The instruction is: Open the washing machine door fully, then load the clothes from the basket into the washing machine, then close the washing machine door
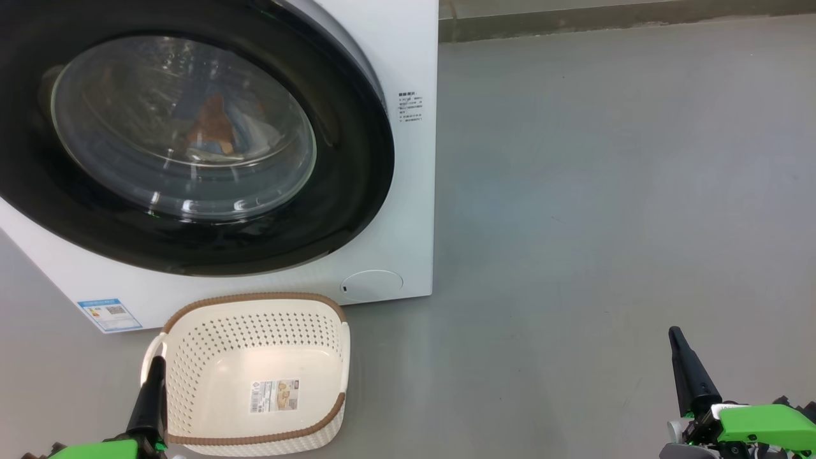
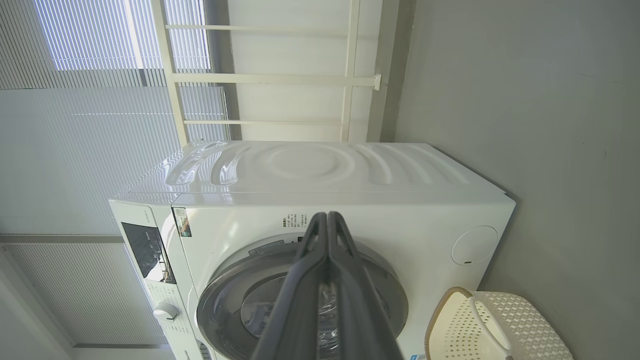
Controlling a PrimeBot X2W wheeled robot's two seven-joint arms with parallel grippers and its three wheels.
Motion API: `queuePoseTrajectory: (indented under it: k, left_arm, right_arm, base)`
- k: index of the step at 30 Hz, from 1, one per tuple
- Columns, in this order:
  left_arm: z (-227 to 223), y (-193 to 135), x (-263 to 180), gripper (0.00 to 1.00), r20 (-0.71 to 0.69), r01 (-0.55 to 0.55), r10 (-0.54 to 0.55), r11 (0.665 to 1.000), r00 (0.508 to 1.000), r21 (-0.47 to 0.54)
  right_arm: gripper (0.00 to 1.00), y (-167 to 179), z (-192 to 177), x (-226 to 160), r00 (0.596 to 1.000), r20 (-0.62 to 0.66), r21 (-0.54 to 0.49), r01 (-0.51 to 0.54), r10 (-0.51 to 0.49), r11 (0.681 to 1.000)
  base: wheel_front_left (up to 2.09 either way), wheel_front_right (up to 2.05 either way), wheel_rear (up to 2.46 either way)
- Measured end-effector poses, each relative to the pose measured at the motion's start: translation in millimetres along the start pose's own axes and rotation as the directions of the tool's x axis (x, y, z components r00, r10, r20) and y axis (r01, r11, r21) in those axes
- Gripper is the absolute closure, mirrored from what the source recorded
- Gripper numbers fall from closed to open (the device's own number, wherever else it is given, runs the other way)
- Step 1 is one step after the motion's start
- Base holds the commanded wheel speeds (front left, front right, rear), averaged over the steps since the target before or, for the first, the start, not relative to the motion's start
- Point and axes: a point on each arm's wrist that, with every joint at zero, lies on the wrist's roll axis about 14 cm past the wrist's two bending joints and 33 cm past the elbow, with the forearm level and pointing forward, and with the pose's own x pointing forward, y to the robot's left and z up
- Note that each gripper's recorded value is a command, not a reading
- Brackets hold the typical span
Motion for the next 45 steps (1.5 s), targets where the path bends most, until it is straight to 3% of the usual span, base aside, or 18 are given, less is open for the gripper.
queuePoseTrajectory:
  k: [45]
  left_arm:
    - [0.9,-0.1,-0.1,1.00,0.003,0.000,0.000,1.000,1.000,0.002]
  right_arm:
    - [1.00,-0.1,0.6,-0.1,1.000,0.003,0.002,0.000,0.000,1.000]
  base:
    - [0.00,0.00,0.00]
